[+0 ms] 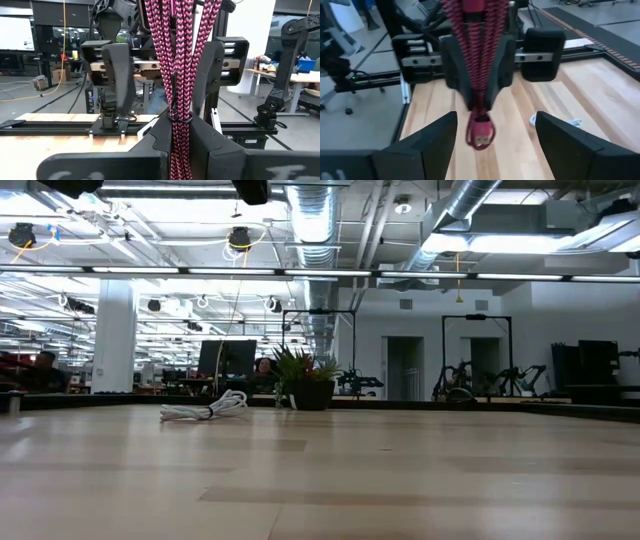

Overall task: Pick and place USB-C Cables
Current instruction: Put the pink charger cable into the white bin

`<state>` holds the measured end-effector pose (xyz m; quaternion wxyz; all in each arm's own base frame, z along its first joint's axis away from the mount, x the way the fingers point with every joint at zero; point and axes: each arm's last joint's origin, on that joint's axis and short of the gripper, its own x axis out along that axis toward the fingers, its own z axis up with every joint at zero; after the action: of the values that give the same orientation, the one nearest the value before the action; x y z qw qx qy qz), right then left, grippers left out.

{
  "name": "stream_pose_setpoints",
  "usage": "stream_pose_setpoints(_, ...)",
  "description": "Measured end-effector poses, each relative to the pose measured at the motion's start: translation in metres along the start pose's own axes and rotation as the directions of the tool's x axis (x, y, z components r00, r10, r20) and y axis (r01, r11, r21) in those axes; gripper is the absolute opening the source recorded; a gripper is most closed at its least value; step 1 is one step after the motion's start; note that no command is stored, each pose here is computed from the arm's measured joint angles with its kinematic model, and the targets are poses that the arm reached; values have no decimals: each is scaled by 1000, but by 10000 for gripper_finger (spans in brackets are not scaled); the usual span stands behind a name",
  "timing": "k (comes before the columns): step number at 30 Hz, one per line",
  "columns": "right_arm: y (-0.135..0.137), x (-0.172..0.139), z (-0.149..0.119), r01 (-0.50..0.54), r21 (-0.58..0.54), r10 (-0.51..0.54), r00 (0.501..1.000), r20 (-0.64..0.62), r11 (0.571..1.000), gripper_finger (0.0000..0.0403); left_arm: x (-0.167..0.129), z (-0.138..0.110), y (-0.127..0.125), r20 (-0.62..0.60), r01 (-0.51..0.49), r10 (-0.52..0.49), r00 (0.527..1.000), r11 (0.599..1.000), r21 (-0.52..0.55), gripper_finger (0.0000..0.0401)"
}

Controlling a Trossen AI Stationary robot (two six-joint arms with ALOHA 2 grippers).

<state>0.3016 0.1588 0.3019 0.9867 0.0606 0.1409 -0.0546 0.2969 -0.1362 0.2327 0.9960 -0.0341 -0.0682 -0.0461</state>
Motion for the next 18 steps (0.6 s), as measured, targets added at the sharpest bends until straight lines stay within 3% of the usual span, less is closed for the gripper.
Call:
stream_pose_setpoints(3,-3,2,2,5,1,-5,1000,12,1000,296,0,0,0,0,0,0,1000,1000,1,13)
stream_pose_setpoints(11,-4,6,14,-115,-7,116,990,81,993,296,1,-2,1,-22,-4,4,1000,1000,13,13)
stream_pose_setpoints(18,-13,12,19,-135,3,134,986,98,991,296,4,0,8,-15,-13,13,1000,1000,8,13)
